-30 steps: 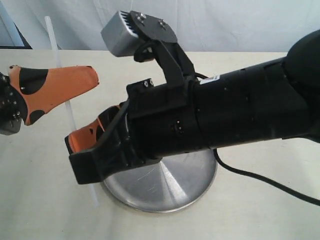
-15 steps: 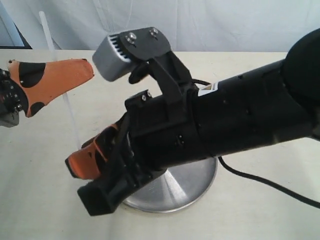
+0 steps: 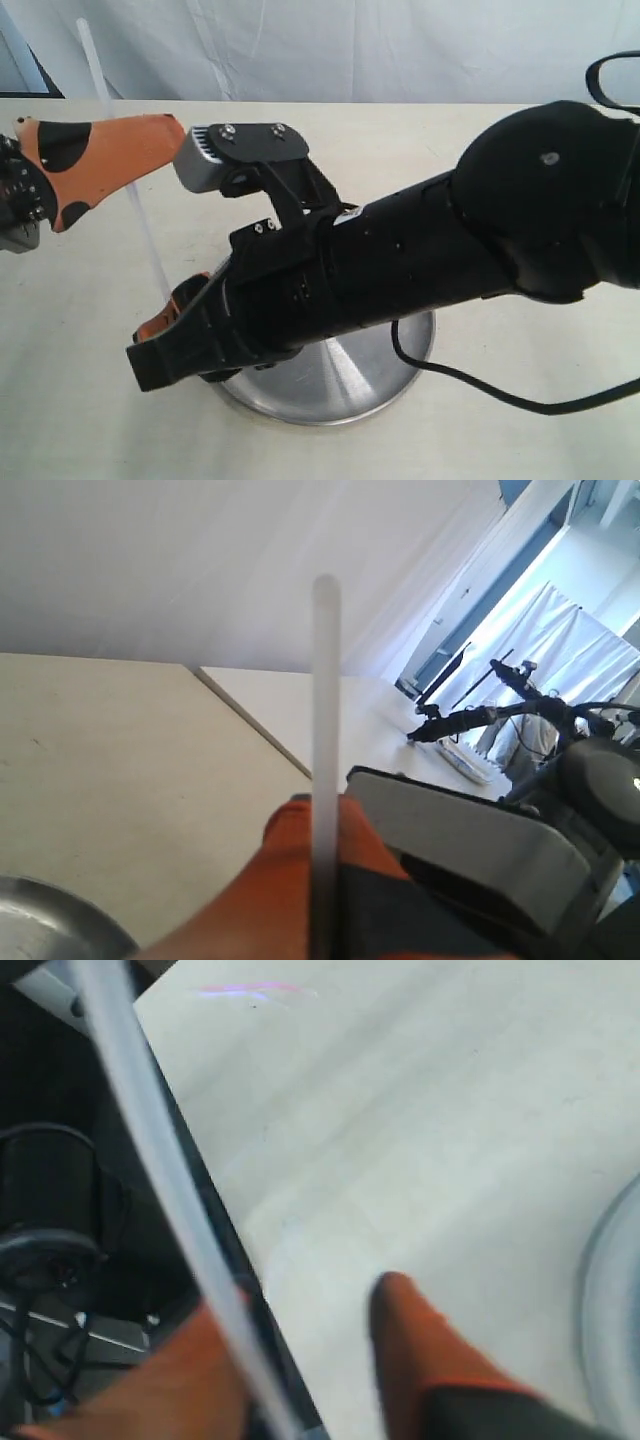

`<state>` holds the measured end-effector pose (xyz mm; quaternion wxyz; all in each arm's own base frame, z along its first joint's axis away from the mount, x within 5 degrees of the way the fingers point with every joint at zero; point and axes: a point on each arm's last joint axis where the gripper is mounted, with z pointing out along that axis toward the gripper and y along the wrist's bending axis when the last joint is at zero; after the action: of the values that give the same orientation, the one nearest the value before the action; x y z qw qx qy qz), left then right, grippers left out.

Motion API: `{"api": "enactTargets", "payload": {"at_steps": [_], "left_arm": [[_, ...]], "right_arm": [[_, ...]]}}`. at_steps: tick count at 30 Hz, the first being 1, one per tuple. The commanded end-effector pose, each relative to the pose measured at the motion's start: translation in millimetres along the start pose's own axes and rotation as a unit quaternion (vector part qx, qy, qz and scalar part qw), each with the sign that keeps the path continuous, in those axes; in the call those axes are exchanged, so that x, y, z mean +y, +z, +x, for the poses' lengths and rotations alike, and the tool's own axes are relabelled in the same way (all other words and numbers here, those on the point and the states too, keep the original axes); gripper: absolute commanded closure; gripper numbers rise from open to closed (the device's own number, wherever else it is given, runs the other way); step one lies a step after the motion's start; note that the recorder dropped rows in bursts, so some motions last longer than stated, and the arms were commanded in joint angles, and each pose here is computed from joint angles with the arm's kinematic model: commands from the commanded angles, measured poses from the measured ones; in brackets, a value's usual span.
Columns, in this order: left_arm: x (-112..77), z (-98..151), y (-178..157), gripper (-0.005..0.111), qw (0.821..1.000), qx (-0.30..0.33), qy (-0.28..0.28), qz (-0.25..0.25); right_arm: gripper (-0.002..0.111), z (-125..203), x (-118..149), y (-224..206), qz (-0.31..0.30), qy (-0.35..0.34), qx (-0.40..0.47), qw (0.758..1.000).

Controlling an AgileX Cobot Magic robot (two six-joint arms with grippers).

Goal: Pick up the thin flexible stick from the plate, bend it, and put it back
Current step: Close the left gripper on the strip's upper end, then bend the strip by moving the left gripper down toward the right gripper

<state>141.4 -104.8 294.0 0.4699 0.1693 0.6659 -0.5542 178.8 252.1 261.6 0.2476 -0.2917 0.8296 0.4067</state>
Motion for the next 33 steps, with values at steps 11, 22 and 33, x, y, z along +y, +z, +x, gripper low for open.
{"api": "enactTargets", "payload": {"at_steps": [11, 22, 33], "left_arm": [[15.3, 1, -1, 0.101, 0.996, 0.01, 0.014, -0.084], [13.8, -8, -1, 0.065, 0.996, -0.04, 0.008, -0.076], [7.7, -18, 3, 0.106, 0.991, -0.017, 0.111, -0.07]], "right_arm": [[0.109, -1, 14, -18, -0.029, -0.037, -0.007, 0.999], [0.109, 4, 19, -18, -0.058, -0.039, 0.02, 0.997], [0.109, 0, 29, -34, -0.069, -0.049, -0.003, 0.996]]}}
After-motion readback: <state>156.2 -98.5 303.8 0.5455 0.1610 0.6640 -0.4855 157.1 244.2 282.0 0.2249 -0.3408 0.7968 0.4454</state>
